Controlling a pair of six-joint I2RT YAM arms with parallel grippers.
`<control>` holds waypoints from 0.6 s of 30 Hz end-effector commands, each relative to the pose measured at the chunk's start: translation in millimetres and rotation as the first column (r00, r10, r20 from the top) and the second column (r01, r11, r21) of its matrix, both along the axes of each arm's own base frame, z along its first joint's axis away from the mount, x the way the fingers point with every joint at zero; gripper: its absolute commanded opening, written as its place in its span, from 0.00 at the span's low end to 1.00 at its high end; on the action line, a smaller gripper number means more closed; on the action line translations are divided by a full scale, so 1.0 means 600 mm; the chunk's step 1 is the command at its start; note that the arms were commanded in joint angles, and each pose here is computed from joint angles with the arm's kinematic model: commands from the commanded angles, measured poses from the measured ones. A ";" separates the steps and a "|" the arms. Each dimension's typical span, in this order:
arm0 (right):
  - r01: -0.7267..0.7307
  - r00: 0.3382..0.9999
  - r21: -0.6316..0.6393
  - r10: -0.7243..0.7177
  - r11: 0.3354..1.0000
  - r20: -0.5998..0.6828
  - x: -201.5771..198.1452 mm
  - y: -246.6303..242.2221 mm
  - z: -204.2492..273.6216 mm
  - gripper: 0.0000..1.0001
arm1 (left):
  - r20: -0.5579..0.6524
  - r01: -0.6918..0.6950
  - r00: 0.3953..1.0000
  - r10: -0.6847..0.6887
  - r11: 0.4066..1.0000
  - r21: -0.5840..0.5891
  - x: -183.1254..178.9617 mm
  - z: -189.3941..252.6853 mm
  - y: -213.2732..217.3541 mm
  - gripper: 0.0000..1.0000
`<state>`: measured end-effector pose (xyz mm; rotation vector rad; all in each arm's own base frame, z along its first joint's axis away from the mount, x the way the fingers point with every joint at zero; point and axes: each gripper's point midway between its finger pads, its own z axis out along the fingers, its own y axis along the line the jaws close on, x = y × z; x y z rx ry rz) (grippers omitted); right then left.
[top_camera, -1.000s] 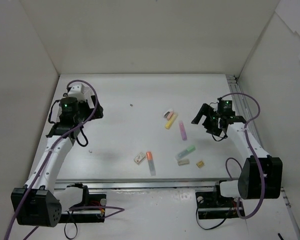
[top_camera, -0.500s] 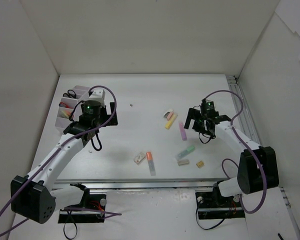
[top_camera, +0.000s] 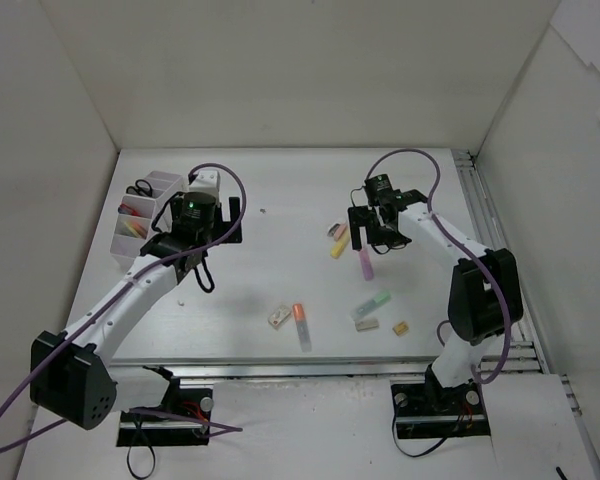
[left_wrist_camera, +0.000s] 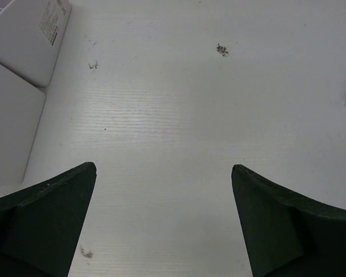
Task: Sort the stationery into containers
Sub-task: Pick up the stationery from the center of the board.
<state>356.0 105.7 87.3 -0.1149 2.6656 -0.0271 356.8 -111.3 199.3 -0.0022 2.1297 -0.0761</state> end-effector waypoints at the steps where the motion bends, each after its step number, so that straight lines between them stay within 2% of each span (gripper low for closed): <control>1: -0.032 0.998 0.001 0.032 0.999 -0.049 -0.005 0.027 0.024 0.92 | 0.092 0.006 0.996 -0.007 1.000 0.014 0.027 0.053 -0.006 0.99; 4: -0.035 0.995 0.119 0.046 0.992 -0.090 -0.014 0.085 0.019 0.92 | 0.095 0.022 0.995 -0.024 0.999 0.027 0.033 0.056 -0.009 1.00; 8: 0.051 0.995 0.113 -0.041 0.992 -0.088 -0.006 0.087 0.016 0.93 | 0.094 0.035 0.995 -0.039 0.998 0.045 0.036 0.054 -0.011 0.99; 11: 0.053 0.994 0.169 -0.035 0.984 -0.107 -0.011 0.107 0.019 0.92 | 0.087 0.041 0.995 -0.046 0.997 0.060 0.036 0.051 -0.009 1.00; 15: 0.085 0.991 0.148 -0.068 0.985 -0.117 -0.016 0.107 0.007 0.93 | 0.093 0.054 0.994 -0.060 0.996 0.065 0.035 0.050 -0.011 0.99; 18: 0.075 0.988 0.200 -0.045 0.977 -0.150 -0.026 0.130 0.003 0.92 | 0.096 0.071 0.992 -0.077 0.995 0.070 0.036 0.050 -0.014 0.99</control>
